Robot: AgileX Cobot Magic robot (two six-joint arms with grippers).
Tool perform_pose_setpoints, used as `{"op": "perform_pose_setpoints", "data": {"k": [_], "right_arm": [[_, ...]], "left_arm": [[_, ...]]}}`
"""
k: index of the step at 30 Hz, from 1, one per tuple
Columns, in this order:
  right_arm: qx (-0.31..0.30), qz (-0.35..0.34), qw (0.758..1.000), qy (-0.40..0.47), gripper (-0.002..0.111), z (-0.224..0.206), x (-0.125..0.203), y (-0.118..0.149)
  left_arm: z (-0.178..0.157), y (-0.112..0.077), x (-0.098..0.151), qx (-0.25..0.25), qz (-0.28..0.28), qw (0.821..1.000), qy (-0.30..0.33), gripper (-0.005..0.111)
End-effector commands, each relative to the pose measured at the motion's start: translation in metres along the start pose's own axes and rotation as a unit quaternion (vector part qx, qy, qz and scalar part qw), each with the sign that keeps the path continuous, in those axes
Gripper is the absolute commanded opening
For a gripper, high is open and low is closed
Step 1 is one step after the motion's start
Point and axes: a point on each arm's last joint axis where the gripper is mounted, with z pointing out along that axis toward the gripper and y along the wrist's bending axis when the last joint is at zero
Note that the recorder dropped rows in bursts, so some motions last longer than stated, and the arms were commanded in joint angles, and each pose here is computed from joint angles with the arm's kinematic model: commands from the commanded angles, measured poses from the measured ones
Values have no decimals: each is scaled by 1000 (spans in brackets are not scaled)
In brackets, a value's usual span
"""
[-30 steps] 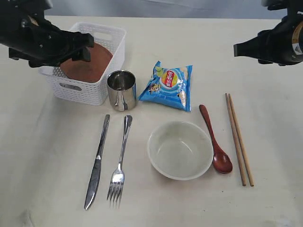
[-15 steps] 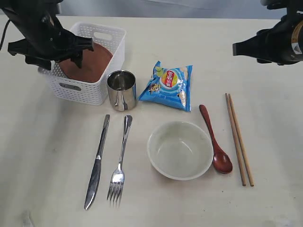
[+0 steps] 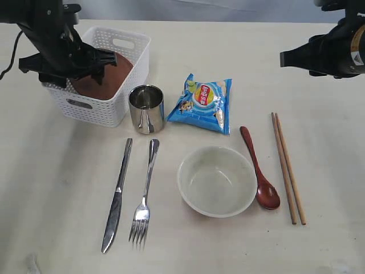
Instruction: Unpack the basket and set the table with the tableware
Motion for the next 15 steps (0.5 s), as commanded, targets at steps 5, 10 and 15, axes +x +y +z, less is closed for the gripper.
{"op": "perform_pose_setpoints", "data": {"k": [5,10,15], "right_arm": [[-8,5,1000,-9,40,-1,-1,0],[-8,5,1000,-9,40,-1,-1,0],[-8,5,1000,-9,40,-1,-1,0]], "left_arm": [[-1,-2,-6,14,-7,999,-30,59],[-1,-2,-7,15,-10,999,-32,50],[-1,-2,-7,15,-10,999,-32,16]]}}
